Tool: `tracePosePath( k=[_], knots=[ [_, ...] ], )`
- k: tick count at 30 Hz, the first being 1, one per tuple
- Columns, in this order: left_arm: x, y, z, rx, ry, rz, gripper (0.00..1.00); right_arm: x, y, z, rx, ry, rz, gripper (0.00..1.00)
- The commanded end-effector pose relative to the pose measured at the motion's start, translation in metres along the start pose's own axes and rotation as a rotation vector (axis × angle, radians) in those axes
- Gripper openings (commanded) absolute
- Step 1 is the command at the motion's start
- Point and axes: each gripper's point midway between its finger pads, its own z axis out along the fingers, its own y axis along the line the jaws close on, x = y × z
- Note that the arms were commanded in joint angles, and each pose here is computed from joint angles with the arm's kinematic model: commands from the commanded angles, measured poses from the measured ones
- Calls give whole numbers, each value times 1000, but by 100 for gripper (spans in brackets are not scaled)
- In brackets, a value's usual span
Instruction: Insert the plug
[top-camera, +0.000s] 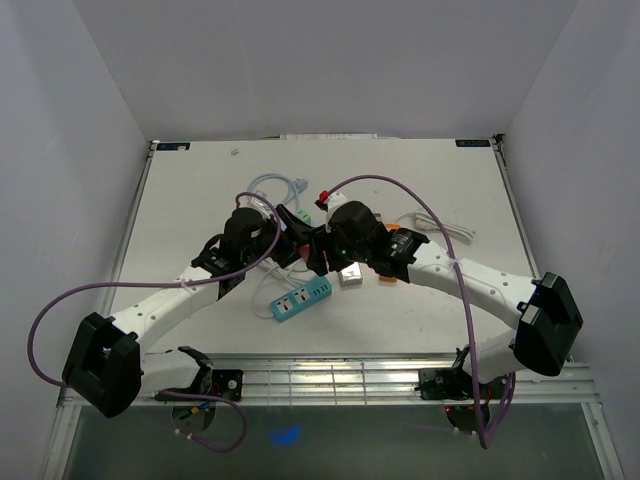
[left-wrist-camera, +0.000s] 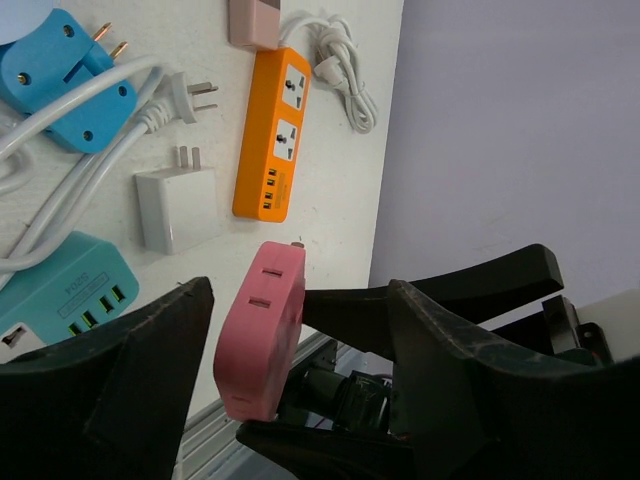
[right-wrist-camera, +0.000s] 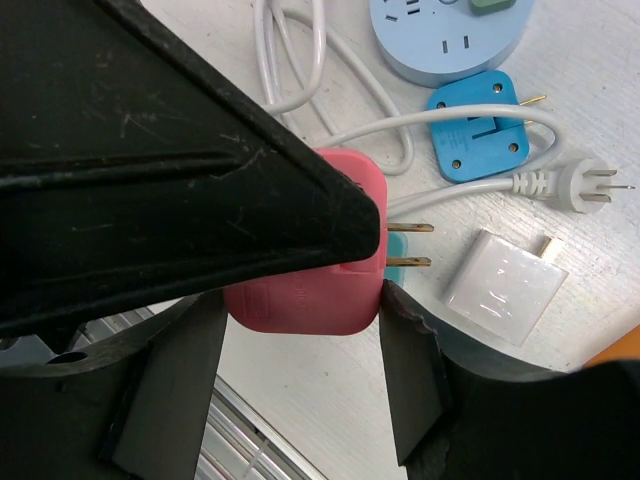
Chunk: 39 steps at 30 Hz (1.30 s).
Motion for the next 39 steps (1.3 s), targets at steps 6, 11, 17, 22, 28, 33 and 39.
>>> tracePosePath(
  k=[6,11,17,22,28,33,39],
  knots=[
    [-1,-9,-1,36,-24,13,70,-18,14,-2,-33,-16,23,50],
    [2,-3,1,27,-14,5,64,-23,15,-4,-32,-31,25,50],
    [5,-1,2,33,-1,6,62,-23,16,-4,-41,-31,25,50],
    [11,3,6,28,30,10,47,-27,19,-6,-48,-38,24,50],
    [11,2,6,32,25,14,38,-27,20,-6,-53,-41,24,50],
    [14,4,7,36,42,16,22,-28,19,-7,-54,-49,20,50],
    [16,5,8,41,54,27,0,-30,21,-11,-72,-73,12,60]
  ],
)
